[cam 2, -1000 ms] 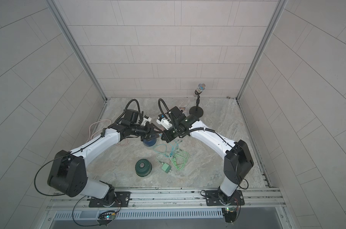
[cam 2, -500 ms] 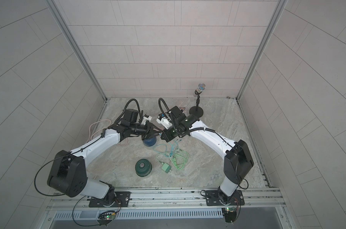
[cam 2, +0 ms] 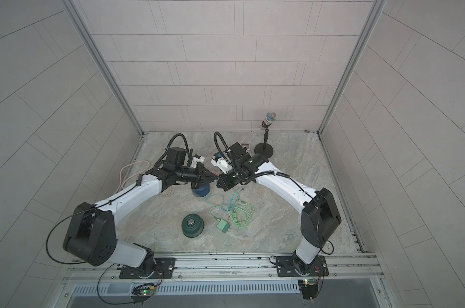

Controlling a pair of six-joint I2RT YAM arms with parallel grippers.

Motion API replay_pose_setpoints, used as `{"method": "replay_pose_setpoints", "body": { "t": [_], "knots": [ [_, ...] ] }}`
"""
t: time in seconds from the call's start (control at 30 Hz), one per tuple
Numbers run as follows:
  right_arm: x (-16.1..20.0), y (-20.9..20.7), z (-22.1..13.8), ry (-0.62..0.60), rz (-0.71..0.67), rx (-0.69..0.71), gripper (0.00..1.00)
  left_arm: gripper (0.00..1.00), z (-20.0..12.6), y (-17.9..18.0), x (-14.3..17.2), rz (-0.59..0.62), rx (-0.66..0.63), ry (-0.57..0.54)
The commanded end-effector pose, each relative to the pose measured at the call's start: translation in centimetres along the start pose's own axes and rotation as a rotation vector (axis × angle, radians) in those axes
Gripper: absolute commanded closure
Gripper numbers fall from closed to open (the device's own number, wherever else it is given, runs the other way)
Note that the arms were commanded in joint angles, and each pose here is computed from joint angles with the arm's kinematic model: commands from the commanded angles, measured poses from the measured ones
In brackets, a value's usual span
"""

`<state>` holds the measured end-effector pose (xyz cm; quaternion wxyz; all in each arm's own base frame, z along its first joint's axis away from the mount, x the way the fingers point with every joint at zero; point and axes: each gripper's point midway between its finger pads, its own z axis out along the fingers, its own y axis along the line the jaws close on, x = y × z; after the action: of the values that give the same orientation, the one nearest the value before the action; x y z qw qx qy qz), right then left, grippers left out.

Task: Charge the cordless meat grinders
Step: Adjust the charging cable.

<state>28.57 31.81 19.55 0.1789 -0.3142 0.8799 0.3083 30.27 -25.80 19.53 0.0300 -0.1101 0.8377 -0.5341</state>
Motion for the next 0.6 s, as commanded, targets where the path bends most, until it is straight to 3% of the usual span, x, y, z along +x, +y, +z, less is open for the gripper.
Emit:
{"method": "replay_pose_setpoints", "body": {
  "t": [0.0, 0.27, 0.57],
  "knots": [
    [-0.6, 0.2, -0.9, -0.016, -0.004, 0.006, 0.90, 0.95, -0.1, 0.1, 0.2, -0.003, 0.000, -0.011],
    [0.4, -0.1, -1.7, -0.009, -0.052, 0.063, 0.59, 0.96, 0.1, 0.9, -0.3, -0.038, -0.022, -0.030],
    [-0.4, 0.8, -2.7, -0.197, -0.156, 0.101, 0.60, 0.96, 0.3, 1.1, -0.2, -0.067, -0.033, -0.019]
  ]
}}
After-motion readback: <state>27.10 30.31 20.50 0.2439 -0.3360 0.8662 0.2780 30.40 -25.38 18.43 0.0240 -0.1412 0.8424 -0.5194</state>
